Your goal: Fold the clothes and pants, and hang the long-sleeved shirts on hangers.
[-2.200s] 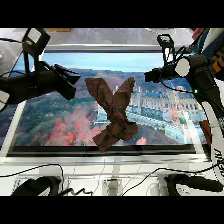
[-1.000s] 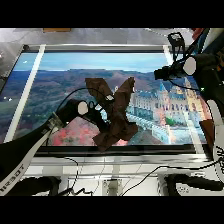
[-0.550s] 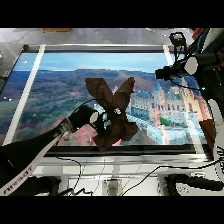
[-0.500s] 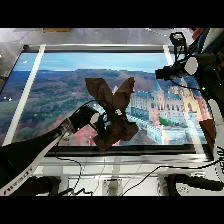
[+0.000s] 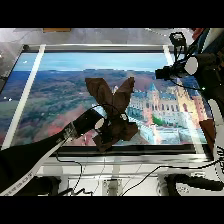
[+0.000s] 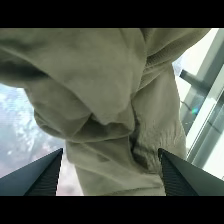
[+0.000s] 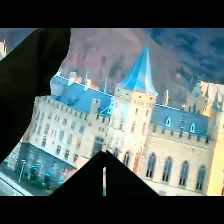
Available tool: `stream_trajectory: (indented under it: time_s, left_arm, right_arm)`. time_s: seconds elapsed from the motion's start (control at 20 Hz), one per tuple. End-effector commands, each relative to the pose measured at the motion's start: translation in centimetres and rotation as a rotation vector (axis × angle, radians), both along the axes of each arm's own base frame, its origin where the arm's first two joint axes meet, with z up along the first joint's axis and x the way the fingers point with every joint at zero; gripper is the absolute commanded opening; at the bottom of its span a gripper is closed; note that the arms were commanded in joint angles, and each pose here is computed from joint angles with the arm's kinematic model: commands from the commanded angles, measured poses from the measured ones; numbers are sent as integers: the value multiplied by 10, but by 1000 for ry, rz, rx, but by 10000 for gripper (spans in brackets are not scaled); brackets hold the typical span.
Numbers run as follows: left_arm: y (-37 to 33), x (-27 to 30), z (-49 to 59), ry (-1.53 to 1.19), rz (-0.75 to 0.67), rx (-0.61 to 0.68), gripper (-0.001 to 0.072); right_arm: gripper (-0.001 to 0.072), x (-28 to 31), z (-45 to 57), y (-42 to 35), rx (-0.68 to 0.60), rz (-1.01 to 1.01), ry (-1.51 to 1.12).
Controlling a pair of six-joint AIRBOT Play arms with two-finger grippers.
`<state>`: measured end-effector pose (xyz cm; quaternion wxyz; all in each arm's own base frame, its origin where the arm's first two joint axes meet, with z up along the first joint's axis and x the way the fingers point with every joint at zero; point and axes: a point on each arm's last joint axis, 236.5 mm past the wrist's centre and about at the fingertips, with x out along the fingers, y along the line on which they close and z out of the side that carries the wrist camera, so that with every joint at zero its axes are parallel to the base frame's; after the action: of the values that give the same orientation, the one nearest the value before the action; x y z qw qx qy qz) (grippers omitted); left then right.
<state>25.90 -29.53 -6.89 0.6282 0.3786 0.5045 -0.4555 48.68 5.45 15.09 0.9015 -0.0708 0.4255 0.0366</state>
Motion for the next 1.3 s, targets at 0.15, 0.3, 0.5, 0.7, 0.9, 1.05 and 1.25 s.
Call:
stream_trajectory:
  time_s: [0.15, 0.3, 0.5, 0.7, 0.9, 1.05, 1.25]
  left_arm:
    - [5, 5, -28, 6, -10, 59, 412]
    - [10, 25, -31, -78, -35, 87, 16]
    - [-1, 44, 8, -174, -17, 23, 14]
    - [-25, 70, 117, -377, -3, -168, 14]
    - [-5, 66, 250, -597, 51, -372, 14]
    - [41, 34, 349, -750, 132, -554, 14]
    - [143, -6, 446, -979, 329, -712, 14]
  right_arm:
    - [13, -1, -1, 6, 29, 7, 5]
    - [13, -1, -1, 6, 28, 7, 5]
    - [13, -1, -1, 6, 26, 7, 5]
    - [13, -5, -4, -2, -5, -4, 26]
    - [12, -5, -3, -14, -50, -22, 25]
    - [12, -3, -2, -19, -70, -24, 20]
    - [11, -4, -3, -16, -74, -3, 22]
